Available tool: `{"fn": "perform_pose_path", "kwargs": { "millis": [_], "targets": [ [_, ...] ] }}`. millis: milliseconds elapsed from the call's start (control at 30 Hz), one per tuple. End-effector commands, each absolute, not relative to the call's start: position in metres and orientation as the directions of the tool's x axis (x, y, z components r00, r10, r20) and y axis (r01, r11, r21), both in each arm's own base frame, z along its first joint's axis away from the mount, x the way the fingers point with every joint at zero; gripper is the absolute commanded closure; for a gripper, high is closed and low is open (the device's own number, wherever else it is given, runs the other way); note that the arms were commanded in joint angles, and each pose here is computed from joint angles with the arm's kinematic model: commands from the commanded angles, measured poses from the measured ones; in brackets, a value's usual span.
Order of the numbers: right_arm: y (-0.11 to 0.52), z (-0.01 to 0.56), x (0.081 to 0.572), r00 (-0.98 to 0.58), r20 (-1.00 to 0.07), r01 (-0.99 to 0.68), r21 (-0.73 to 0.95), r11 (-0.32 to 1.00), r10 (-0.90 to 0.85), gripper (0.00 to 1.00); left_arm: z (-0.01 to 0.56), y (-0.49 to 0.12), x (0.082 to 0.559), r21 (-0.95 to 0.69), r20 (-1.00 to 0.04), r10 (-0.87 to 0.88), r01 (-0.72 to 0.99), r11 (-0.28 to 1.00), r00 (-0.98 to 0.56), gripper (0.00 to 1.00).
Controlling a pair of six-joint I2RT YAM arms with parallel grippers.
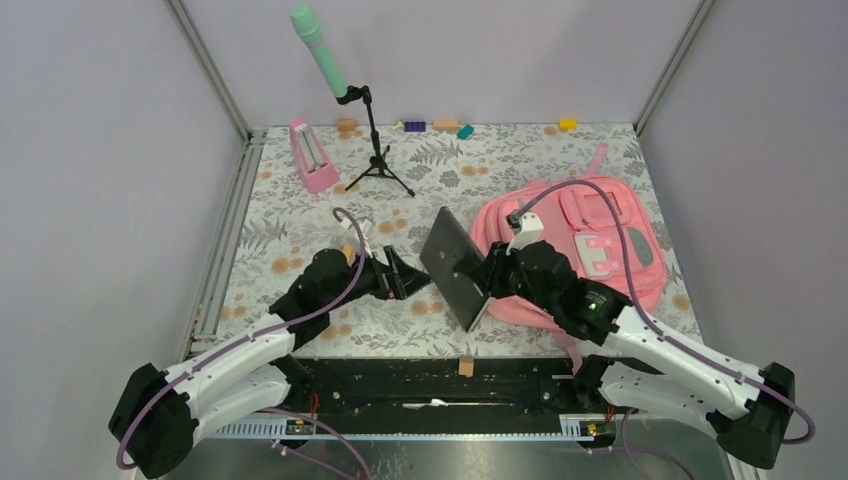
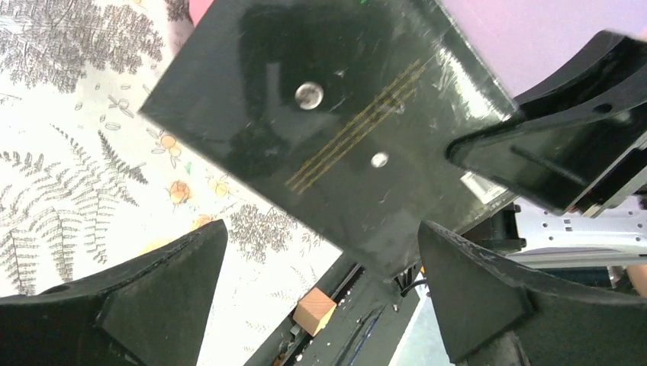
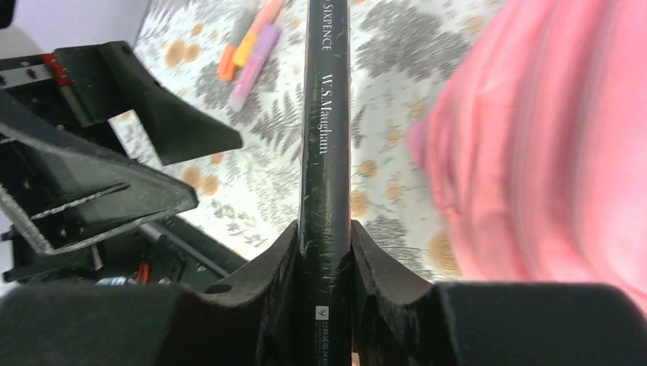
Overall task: Pack the student bag
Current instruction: Pick up the book from the center of the board, then place the book in the student bag.
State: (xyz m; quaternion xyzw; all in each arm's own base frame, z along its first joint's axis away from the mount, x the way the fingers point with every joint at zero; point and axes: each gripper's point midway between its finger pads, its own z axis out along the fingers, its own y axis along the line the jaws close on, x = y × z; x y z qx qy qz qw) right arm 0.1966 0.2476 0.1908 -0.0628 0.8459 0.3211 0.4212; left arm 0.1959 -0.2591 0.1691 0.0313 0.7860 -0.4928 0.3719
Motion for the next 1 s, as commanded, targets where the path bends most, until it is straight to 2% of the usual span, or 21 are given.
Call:
{"fn": "perform_pose_path", "kwargs": {
  "millis": [0,200,333,467,633,800,967],
  "targets": [
    [0.204,0.270,0.221,-0.452,-0.863,-0.345,0.403,0.848,0.226,1.00,0.204,-0.275,0.201,-0.681,-0.699,-0.215,0.543,0.492,-0.681,0.01],
    [0.157,0.315,0.242,-0.342,-0.913,-0.258,0.320,0.912,0.224,1.00,0.231,-0.303,0.223,-0.647,-0.725,-0.128,0.605,0.465,-0.677,0.01],
    [0.128,0.338,0.253,-0.297,-0.916,-0.183,0.331,0.926,0.269,1.00,0.227,-0.331,0.253,-0.679,-0.681,-0.119,0.563,0.471,-0.723,0.02],
    [0.097,0.343,0.254,-0.275,-0.907,-0.074,0.351,0.933,0.320,1.00,0.206,-0.363,0.286,-0.698,-0.634,-0.075,0.528,0.483,-0.769,0.07],
    [0.075,0.328,0.236,-0.285,-0.889,0.002,0.372,0.928,0.358,1.00,0.175,-0.393,0.321,-0.694,-0.592,-0.016,0.500,0.518,-0.806,0.16],
    [0.069,0.317,0.207,-0.294,-0.868,-0.022,0.424,0.906,0.399,1.00,0.139,-0.399,0.343,-0.637,-0.552,0.047,0.458,0.620,-0.832,0.20],
    [0.073,0.304,0.180,-0.356,-0.834,-0.065,0.472,0.879,0.421,1.00,0.122,-0.396,0.350,-0.600,-0.531,0.078,0.439,0.669,-0.844,0.30]
  ]
}}
